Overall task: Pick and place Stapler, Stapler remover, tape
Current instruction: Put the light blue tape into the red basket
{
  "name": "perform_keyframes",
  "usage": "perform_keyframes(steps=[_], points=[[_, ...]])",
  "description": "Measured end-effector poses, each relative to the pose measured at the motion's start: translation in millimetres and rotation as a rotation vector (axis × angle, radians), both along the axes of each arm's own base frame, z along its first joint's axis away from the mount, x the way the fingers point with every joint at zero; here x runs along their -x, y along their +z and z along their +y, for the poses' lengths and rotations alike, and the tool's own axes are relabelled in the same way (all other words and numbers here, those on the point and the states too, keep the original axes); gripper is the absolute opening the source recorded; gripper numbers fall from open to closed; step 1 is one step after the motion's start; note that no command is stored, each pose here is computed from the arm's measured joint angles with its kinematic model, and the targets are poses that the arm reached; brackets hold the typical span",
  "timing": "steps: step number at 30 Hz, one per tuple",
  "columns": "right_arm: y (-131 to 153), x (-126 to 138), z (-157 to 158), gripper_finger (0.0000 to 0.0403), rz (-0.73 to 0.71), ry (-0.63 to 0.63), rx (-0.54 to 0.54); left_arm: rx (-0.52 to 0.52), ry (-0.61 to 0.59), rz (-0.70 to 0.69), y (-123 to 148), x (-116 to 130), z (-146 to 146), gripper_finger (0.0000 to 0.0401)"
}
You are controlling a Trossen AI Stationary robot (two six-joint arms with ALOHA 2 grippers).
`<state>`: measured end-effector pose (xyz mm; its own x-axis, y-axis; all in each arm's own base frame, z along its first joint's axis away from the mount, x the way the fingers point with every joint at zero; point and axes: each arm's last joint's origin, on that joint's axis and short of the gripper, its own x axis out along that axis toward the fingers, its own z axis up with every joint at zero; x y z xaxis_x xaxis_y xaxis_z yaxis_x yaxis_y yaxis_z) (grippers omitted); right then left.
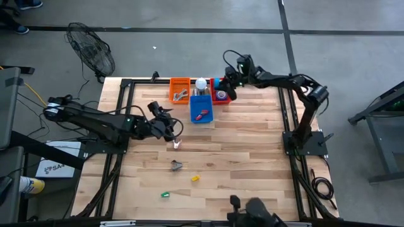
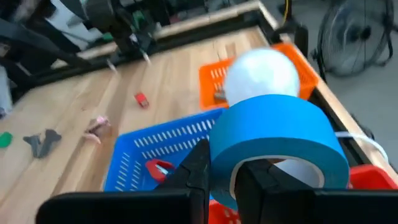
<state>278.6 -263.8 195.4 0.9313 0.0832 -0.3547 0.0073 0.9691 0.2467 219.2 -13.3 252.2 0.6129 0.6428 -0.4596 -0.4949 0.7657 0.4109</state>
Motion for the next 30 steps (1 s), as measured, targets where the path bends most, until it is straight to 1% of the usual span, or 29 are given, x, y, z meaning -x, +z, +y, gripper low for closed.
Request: perform_keyframes(steps=[6,11,15,22,30], points=[[-9.3,-12.8,-21.3,0.0033,0.071,-0.002,-0.052,0.022,0.059,0.036,-1.3,13.5,2.6,0.0255],[-23.4,-15.3,-30.4,0.0033,0.112,0.015,-0.097,0.032,0.073,0.035,-1.0,16.7,3.1,0.0255],[-34.5,-15.3,-32.8,0.0033,0.102,0.057,-0.129,0.039,0.077,0.046,-2.3,17.9,3.2,0.0255],[-35.7,-10.4,-38.9,0.0033,0.078,0.069,-0.107,0.047,0.08,0.043,-2.5,18.0,3.2,0.0255],[-52.3,-13.4,-41.5,0.0033,0.053,0.116,-0.122,0.058,0.09,0.029,-2.5,18.0,3.2,0.0255]])
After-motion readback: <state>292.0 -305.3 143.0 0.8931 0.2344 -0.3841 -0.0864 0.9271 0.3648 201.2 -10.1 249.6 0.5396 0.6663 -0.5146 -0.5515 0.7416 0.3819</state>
